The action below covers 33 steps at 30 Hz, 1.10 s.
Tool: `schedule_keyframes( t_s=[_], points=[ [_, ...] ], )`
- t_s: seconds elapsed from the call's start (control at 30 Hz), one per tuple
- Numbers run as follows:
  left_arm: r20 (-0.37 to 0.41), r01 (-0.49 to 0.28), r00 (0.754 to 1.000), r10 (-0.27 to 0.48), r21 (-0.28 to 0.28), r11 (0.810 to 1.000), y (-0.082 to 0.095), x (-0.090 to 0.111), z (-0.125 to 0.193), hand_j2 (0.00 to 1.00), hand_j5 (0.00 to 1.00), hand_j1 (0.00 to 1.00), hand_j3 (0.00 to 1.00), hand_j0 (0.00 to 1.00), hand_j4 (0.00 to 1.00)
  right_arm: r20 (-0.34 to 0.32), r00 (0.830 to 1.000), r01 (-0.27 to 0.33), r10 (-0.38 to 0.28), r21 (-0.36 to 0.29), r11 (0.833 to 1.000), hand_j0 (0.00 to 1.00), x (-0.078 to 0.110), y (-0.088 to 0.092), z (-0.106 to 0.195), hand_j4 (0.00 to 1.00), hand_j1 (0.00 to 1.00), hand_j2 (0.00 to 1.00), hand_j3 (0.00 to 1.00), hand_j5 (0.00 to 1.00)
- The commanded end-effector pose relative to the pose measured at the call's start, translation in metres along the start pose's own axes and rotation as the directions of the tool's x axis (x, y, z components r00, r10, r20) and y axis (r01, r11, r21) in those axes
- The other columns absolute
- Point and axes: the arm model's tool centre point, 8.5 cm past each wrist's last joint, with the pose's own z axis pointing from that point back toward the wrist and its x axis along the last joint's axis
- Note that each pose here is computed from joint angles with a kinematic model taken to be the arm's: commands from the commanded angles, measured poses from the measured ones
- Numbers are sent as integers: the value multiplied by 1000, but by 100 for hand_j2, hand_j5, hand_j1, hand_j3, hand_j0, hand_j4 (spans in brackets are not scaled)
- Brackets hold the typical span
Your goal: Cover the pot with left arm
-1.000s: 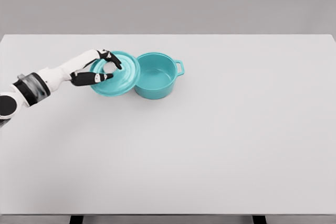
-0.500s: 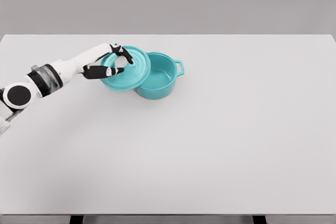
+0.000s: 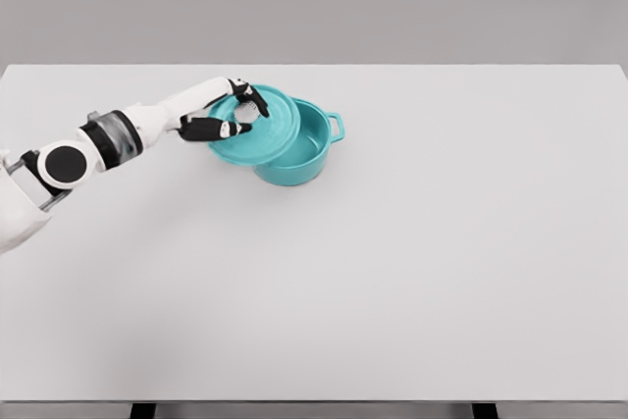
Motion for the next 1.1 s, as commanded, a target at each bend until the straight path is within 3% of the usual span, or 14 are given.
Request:
schedule_keyframes(
  t_s=[0.0,1.07],
  points=[
    [-8,-8,1000,8,-4,1000,-2,-3,-4,50,50,50,50,50,50,0,1000,-1,1,0,1000,100,0,0,0,100,100,100,100,100],
    [0,-11,1000,11,-39,999,-12,4,-34,50,50,50,50,50,50,0,1000,-1,1,0,1000,100,0,0,0,100,100,100,100,100]
  ],
)
